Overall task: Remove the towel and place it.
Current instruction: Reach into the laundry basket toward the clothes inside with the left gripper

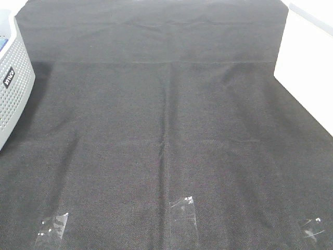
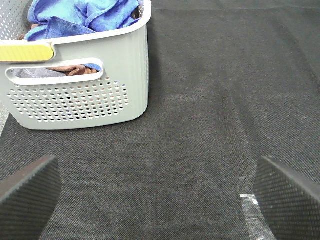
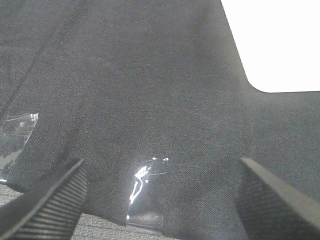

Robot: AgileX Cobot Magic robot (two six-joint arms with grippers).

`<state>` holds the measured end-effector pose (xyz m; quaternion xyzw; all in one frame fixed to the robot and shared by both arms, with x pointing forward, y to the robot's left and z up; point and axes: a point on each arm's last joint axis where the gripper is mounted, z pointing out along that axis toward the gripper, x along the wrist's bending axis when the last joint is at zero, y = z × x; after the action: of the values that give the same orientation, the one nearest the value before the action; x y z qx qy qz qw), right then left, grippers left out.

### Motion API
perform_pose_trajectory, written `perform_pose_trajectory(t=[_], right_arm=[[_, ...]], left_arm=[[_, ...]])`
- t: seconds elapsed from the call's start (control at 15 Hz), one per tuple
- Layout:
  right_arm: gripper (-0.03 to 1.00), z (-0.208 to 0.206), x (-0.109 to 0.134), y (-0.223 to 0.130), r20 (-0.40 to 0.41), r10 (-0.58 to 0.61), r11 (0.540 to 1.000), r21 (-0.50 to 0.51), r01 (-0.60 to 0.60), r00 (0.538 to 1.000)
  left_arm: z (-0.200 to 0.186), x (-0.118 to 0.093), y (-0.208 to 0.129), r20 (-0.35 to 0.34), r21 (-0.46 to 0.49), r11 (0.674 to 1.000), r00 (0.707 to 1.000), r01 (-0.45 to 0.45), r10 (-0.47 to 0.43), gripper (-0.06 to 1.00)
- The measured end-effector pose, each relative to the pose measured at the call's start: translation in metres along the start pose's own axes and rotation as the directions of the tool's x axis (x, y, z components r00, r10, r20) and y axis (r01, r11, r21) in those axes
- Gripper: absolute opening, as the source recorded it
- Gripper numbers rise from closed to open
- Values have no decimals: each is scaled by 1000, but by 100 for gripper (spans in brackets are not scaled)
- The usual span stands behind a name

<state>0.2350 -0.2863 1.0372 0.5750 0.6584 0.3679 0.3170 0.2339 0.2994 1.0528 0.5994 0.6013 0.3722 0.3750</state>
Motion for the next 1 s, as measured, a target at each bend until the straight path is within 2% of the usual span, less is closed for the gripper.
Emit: perform_pose_trajectory(t=[1.0], right_arm=[[77,0,0,0,0,0,1000,0,0,1000]], left_arm=[[0,1,0,-11,0,1000,1000,-6,6,99]])
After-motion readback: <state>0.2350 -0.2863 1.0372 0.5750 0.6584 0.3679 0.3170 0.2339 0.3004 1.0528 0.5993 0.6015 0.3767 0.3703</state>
